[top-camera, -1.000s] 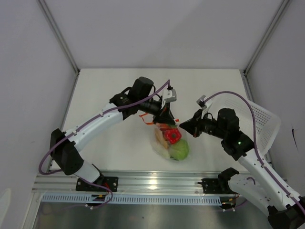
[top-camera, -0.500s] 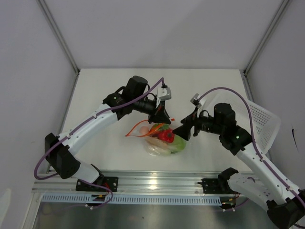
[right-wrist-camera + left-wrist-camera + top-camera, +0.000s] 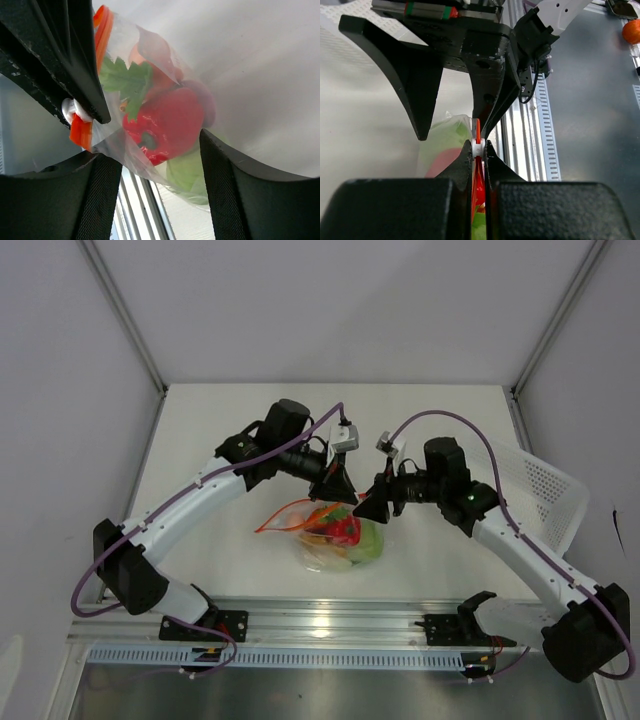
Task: Place the food in the zip-top bag and seal the zipper
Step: Zip the zipper food storage bag at the center of the board.
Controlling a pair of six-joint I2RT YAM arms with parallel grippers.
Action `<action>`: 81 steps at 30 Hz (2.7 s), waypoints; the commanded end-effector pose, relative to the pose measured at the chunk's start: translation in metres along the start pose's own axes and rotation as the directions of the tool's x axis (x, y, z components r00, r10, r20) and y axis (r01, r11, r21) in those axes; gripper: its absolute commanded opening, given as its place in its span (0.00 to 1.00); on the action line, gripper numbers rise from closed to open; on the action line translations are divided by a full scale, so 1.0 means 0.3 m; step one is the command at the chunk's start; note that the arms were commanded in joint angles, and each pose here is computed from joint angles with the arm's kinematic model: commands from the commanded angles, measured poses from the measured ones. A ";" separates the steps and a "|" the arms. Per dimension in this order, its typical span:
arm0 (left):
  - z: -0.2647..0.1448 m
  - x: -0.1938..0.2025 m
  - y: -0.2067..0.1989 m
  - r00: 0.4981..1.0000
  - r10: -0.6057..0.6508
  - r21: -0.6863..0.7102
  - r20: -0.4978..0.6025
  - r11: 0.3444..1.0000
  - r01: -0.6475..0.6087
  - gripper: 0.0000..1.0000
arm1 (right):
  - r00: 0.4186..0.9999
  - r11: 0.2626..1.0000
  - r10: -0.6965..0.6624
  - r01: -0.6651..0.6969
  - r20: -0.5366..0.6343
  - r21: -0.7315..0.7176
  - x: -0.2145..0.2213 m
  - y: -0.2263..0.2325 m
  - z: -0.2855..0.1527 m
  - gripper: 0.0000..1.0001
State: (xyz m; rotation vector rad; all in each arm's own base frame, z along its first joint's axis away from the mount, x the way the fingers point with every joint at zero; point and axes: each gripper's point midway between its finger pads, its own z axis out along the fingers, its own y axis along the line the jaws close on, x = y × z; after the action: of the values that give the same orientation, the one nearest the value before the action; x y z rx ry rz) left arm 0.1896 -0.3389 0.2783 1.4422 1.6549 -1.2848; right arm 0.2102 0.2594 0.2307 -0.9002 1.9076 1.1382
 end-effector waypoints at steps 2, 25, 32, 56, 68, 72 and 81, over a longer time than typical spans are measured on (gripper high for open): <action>-0.037 -0.093 -0.058 0.994 0.083 0.046 0.068 0.995 -0.086 0.01 | 0.993 0.989 -0.091 0.098 0.072 -0.107 -0.086 0.047 0.006 0.63; -0.010 -0.030 0.067 1.000 -0.015 -0.089 -0.024 0.996 0.012 0.00 | 0.980 0.993 -0.074 0.090 0.186 -0.079 -0.176 0.087 0.000 0.00; -0.021 -0.001 0.087 0.999 -0.042 -0.130 -0.031 0.991 0.038 0.01 | 0.968 0.994 -0.072 0.088 0.241 -0.057 -0.214 0.105 -0.054 0.00; -0.066 -0.029 0.006 0.999 -0.020 -0.045 0.029 0.999 0.022 0.01 | 0.976 0.993 -0.097 0.108 0.194 -0.049 -0.174 0.111 -0.107 0.63; -0.076 -0.061 -0.017 0.999 0.004 -0.024 0.050 1.000 -0.003 0.01 | 0.995 0.981 -0.093 0.099 0.038 -0.166 -0.104 0.136 0.019 0.70; -0.079 -0.067 -0.018 0.999 0.008 -0.029 0.051 1.000 -0.006 0.01 | 0.996 0.979 -0.093 0.093 0.008 -0.184 -0.075 0.143 0.057 0.64; -0.078 -0.066 -0.021 0.999 0.007 -0.020 0.051 1.000 -0.006 0.01 | 0.995 0.980 -0.095 0.097 0.024 -0.173 -0.080 0.127 0.066 0.42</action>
State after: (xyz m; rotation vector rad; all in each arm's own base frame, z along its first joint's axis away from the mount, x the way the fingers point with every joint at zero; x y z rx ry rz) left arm 0.1963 -0.3269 0.2718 1.3846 1.7481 -1.2813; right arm 0.1885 0.2932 0.2429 -1.0539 1.8280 1.2805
